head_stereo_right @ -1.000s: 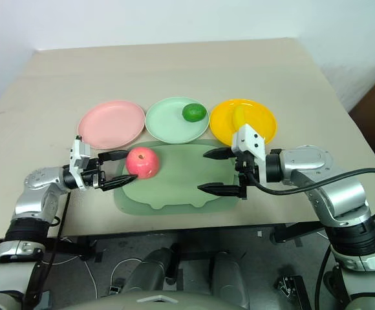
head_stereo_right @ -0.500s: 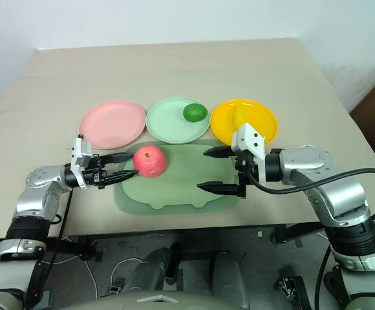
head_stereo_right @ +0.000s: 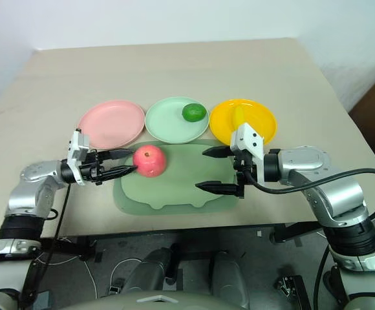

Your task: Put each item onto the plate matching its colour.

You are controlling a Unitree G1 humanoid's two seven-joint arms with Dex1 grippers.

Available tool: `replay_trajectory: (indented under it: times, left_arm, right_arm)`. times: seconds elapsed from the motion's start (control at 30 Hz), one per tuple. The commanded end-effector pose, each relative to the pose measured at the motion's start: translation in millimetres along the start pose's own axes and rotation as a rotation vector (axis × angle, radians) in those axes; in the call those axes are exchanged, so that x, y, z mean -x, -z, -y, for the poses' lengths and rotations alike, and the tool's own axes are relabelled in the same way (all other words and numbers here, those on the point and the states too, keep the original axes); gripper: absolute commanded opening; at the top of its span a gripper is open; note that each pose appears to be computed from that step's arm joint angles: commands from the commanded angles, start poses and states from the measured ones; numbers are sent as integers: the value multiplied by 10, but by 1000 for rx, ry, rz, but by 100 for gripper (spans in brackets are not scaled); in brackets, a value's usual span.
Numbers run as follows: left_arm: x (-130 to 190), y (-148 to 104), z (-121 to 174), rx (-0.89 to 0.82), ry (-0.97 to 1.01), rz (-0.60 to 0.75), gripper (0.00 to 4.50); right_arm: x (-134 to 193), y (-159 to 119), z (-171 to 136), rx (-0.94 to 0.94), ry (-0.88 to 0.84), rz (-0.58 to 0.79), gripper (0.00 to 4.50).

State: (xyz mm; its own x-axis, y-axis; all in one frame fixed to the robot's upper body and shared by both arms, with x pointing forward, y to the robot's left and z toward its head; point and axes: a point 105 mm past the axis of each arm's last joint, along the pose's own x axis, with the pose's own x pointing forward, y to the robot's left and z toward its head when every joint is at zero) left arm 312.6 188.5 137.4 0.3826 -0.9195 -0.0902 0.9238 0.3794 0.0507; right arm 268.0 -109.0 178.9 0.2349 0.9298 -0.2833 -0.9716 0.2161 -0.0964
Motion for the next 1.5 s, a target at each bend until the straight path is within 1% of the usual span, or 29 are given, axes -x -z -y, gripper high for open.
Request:
replay_trajectory:
  times: [0.03,0.1,0.2,0.23,0.3,0.33,0.37,0.4,0.47,0.5,0.63,0.73,0.83,0.9,0.97,1.0,1.1,1.2,1.33,1.5]
  left_arm:
    - [129,-153,55,-41,8,-1,300]
    - [177,-177,102,-29,35,-17,300]
    - [234,-248,96,10,44,-40,300]
    - [230,-296,14,-18,4,-42,300]
    - [209,-434,-163,-166,-100,-29,300]
    - [203,-464,-270,-247,-174,-57,317]
    - [197,-469,-336,-289,-214,-86,339]
    - [183,-457,-344,-272,-201,-105,357]
    - [144,-493,-326,-232,-154,-96,421]
    - [122,-494,-308,-220,-126,-102,446]
    - [27,-554,-203,-142,8,-105,446]
    - [-47,-595,-149,-134,74,-111,446]
    - [-114,-567,-110,-140,133,-147,446]
    - [-181,-539,-103,-185,148,-185,446]
    - [-235,-441,-122,-281,144,-277,446]
    - [-246,-413,-113,-291,159,-294,446]
    - [-313,-412,-79,-230,203,-270,446]
    - [-373,-399,-93,-230,210,-264,446]
    - [-440,-387,-86,-187,234,-253,446]
    - [-494,-275,-71,-192,248,-285,446]
  right_arm:
    - [-3,-97,-28,36,-10,22,450]
    - [-4,-95,-26,34,-11,23,450]
    - [-16,-92,-16,32,-11,23,450]
    - [-22,-93,-10,31,-11,24,450]
    - [-35,-95,2,25,-10,26,450]
    - [-39,-95,4,25,-10,27,450]
    - [-42,-94,8,24,-9,27,450]
    - [-45,-92,13,23,-7,28,450]
    - [-51,-89,22,23,-3,27,450]
    - [-54,-90,26,23,-1,27,450]
    - [-64,-85,37,21,8,27,450]
    - [-73,-77,38,17,14,27,450]
    - [-76,-65,29,14,18,26,450]
    - [-79,-63,11,11,16,29,450]
    - [-73,-62,-14,12,10,31,450]
    - [-71,-62,-21,12,8,31,450]
    - [-66,-54,-29,14,8,31,450]
    - [-66,-55,-43,14,6,34,450]
    - [-76,-54,-53,12,9,37,450]
    - [-85,-47,-39,9,25,40,450]
